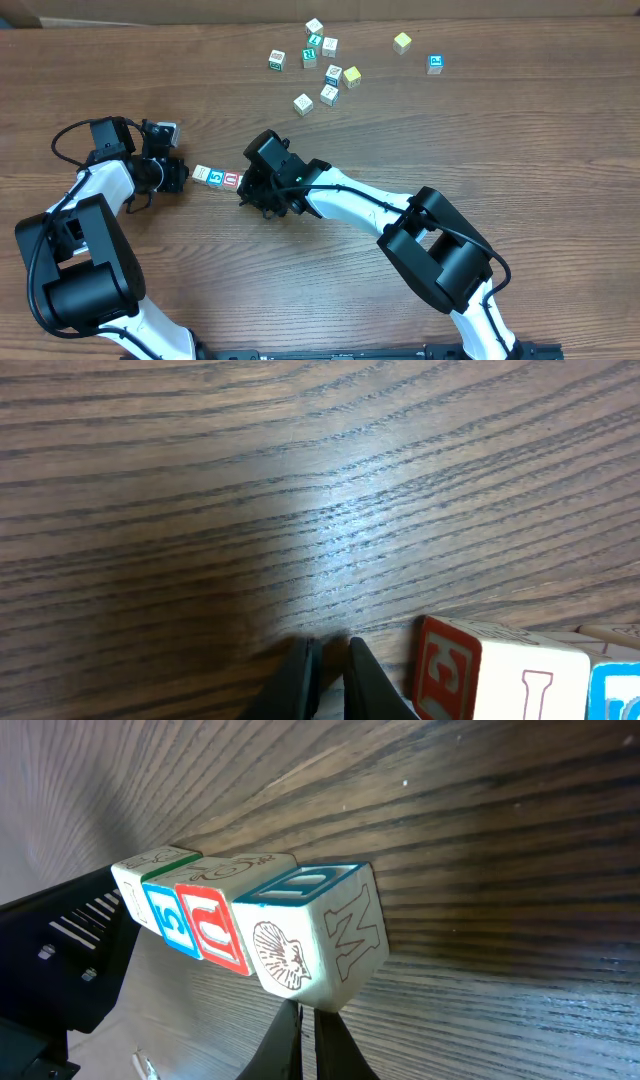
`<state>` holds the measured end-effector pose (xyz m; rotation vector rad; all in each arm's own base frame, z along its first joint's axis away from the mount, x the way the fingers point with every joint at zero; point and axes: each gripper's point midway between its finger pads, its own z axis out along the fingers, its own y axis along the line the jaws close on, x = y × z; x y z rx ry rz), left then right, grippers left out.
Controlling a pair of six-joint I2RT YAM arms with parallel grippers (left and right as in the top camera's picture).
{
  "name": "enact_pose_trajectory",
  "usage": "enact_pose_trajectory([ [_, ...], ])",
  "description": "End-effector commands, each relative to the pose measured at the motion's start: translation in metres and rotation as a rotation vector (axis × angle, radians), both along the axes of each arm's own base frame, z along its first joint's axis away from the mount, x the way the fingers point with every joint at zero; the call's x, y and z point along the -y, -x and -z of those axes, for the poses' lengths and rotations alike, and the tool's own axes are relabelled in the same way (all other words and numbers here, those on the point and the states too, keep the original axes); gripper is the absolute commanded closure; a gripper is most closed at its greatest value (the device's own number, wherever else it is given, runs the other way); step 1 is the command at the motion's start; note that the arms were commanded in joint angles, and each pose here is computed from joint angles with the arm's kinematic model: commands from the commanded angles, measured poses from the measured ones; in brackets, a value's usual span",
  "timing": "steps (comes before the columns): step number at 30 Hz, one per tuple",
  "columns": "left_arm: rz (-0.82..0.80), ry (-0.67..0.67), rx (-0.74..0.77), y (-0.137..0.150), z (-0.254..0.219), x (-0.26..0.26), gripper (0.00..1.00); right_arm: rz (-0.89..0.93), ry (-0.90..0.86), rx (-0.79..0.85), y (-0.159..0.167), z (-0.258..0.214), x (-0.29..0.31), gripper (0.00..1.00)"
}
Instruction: Form a horizontal line
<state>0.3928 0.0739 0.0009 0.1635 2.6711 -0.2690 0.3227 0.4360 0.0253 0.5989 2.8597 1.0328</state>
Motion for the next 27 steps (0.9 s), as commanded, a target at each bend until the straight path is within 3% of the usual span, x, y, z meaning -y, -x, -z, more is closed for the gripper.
enact_pose_trajectory([
  [1,-0.016,-0.006,-0.037,0.0065,0.0094,0.0001,0.90,-0.024,-0.010,-0.018,0.0088,0.0039,-0.0056,0.96],
  [27,-0.023,-0.024,-0.043,0.0074,0.0104,-0.0032,0.90,-0.009,-0.023,0.020,0.0006,0.0024,-0.0091,0.96],
])
